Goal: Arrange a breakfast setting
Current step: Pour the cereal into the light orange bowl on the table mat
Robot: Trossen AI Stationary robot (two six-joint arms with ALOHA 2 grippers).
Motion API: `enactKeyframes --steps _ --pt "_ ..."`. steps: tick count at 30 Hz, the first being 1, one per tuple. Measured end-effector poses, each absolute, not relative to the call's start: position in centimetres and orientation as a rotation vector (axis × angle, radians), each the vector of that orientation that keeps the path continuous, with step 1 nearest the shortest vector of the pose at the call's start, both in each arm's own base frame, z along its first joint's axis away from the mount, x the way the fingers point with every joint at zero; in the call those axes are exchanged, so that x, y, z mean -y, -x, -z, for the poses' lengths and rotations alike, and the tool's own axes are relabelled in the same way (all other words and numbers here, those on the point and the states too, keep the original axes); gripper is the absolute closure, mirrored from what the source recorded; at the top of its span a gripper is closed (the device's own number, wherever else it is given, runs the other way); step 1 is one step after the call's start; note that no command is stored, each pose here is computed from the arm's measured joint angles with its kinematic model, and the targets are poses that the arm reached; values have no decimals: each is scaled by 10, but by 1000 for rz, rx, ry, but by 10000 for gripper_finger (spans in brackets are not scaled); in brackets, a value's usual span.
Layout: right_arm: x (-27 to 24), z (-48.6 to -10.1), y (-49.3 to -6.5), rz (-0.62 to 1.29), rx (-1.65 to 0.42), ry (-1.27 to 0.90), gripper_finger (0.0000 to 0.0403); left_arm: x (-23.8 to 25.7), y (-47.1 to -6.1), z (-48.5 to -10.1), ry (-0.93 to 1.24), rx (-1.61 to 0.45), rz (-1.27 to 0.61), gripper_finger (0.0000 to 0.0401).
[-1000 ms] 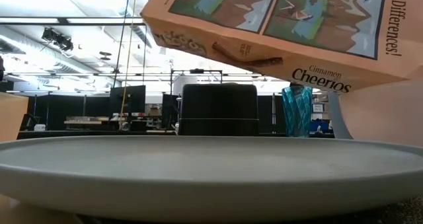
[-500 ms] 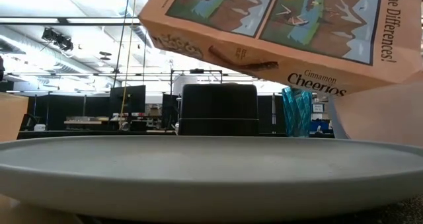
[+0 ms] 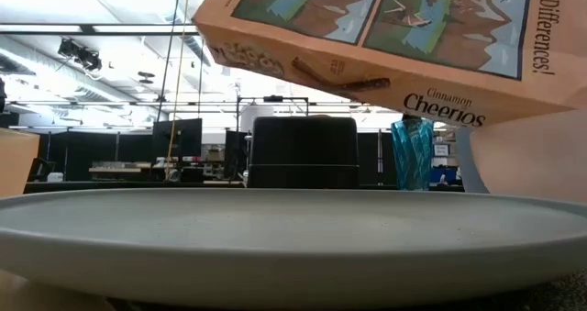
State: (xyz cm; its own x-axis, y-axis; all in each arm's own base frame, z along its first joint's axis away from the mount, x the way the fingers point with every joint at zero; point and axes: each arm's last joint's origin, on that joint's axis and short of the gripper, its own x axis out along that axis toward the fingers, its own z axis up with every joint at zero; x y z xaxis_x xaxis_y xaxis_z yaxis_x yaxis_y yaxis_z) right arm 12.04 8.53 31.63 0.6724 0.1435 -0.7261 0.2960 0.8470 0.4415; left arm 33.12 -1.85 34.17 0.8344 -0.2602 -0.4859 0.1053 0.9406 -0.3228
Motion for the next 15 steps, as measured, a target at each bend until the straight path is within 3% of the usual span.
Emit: enactKeyframes --steps 10,15 --pt "-81 -338 -113 2 -609 -584 251 18 -331 -342 209 -541 219 218" --pt "-83 -341 -118 -22 -569 -586 278 19 -330 -341 202 -558 230 218"
